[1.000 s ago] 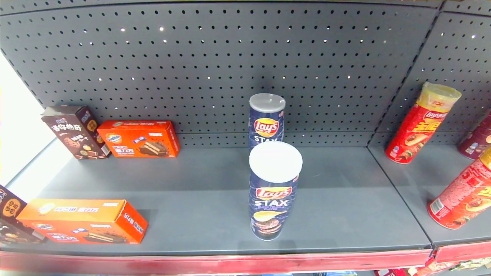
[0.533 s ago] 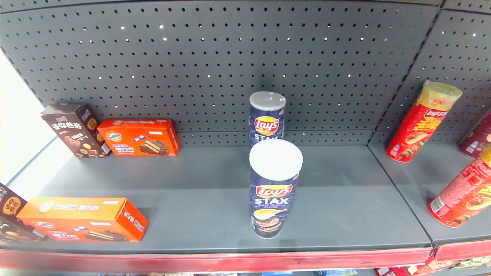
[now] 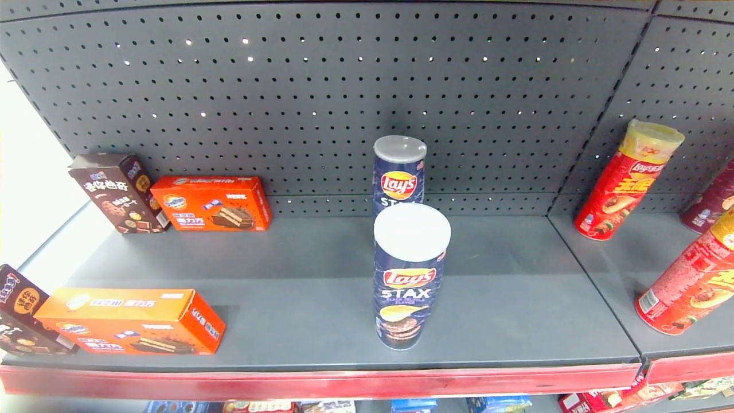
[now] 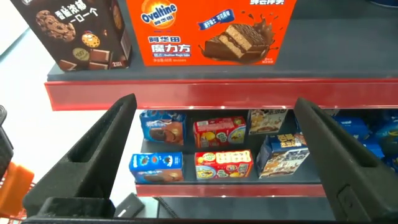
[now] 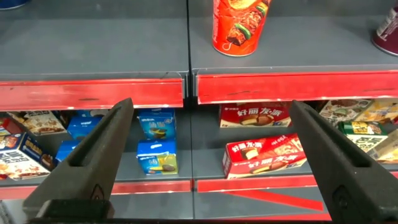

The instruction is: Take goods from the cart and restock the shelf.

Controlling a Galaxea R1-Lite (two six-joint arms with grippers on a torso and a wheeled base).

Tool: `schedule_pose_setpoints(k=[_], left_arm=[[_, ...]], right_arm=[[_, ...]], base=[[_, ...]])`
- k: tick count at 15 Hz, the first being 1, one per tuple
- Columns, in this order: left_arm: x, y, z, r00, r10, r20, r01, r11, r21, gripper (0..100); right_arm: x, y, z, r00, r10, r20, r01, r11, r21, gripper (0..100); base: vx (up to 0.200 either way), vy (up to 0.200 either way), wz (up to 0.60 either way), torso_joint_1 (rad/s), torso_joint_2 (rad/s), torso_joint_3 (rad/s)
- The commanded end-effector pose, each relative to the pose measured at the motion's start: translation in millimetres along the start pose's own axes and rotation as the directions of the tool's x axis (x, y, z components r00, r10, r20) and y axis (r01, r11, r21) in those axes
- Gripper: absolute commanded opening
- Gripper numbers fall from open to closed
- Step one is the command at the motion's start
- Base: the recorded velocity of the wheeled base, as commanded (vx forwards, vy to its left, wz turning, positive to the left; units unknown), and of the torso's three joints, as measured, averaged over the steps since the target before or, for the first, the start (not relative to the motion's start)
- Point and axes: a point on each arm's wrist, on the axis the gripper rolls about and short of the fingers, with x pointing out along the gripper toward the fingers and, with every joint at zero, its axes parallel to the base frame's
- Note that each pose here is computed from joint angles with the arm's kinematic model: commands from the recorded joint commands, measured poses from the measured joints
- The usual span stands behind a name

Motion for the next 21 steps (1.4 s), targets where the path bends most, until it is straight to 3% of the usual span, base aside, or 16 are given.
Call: schedule_pose_setpoints(k=[1, 21], left_arm=[[0.1, 0.0, 0.0, 1.000, 0.001, -0.002, -0.001, 1.000, -0.001, 100], [0.1, 0.0, 0.2, 1.000, 0.001, 0.000, -0.001, 1.000, -0.003, 100]], right_arm=[[0.1, 0.0, 0.1, 1.000, 0.000, -0.002, 0.000, 1.000, 0.000, 100], [0.1, 0.0, 0.2, 1.000, -0.002, 0.000, 0.002, 1.000, 0.002, 100]], base=[[0.000, 0.000, 0.00, 0.000, 0.00, 0.000], [0.000, 0.000, 0.00, 0.000, 0.00, 0.000]])
